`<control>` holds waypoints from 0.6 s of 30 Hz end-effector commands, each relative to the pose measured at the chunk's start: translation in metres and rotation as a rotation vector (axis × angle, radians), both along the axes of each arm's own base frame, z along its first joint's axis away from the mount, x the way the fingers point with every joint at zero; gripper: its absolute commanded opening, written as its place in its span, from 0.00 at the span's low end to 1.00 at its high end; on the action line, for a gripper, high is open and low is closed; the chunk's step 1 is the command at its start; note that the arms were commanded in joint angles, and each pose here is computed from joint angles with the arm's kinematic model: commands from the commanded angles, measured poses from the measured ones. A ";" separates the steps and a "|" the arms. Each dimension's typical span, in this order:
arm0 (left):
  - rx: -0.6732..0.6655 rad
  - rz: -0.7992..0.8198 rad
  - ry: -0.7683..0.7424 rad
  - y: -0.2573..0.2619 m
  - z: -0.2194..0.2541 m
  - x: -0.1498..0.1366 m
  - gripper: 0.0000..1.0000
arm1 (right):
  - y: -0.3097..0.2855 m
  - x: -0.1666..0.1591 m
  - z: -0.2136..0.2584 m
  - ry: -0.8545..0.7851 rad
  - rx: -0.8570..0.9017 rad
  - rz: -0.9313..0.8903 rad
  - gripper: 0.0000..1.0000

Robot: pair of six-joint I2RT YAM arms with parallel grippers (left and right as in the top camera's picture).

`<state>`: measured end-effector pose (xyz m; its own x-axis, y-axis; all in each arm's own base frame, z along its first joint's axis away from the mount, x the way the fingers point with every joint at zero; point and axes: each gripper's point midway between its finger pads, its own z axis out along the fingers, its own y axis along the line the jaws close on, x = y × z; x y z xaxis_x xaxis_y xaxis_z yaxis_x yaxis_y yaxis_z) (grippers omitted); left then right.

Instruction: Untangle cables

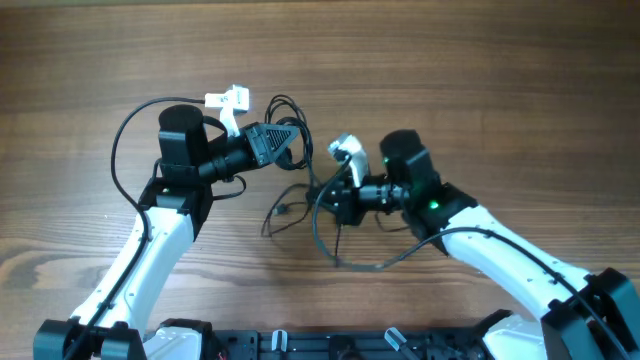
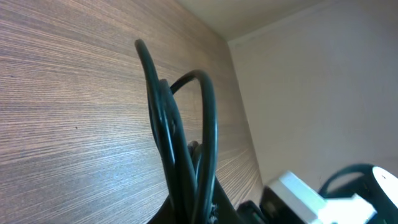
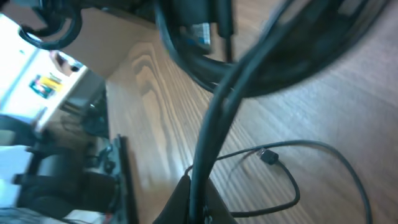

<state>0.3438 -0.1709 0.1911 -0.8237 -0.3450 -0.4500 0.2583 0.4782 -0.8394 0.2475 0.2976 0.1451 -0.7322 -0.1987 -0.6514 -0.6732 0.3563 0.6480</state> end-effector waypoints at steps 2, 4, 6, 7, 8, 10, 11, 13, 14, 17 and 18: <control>0.021 -0.011 -0.059 0.001 0.007 0.000 0.04 | -0.024 0.003 0.028 0.091 0.084 -0.025 0.04; 0.030 -0.080 -0.114 -0.010 0.011 -0.008 0.04 | -0.033 0.006 0.041 0.063 0.096 -0.052 0.04; 0.037 -0.147 -0.165 -0.022 0.014 -0.016 0.04 | -0.035 0.007 0.050 0.028 0.101 -0.070 0.04; 0.033 -0.163 -0.170 -0.026 0.015 -0.019 0.04 | -0.036 0.009 0.052 0.013 0.099 -0.083 0.04; 0.031 -0.178 -0.181 -0.031 0.017 -0.021 0.04 | -0.039 0.012 0.053 -0.002 0.088 -0.112 0.04; 0.024 -0.207 -0.219 -0.041 0.023 -0.025 0.04 | -0.044 0.020 0.048 -0.004 0.052 -0.167 0.04; 0.016 -0.230 -0.257 -0.049 0.030 -0.028 0.04 | -0.047 0.022 0.043 0.004 0.030 -0.195 0.04; 0.002 -0.265 -0.317 -0.062 0.040 -0.033 0.04 | -0.049 0.023 0.038 0.016 0.010 -0.210 0.04; -0.003 -0.295 -0.348 -0.071 0.044 -0.039 0.04 | -0.049 0.023 0.038 0.017 0.010 -0.211 0.04; -0.008 -0.389 -0.390 -0.086 0.045 -0.057 0.04 | -0.051 0.027 0.036 0.009 -0.001 -0.233 0.04; -0.013 -0.427 -0.402 -0.091 0.045 -0.064 0.04 | -0.051 0.027 0.037 0.009 0.000 -0.233 0.04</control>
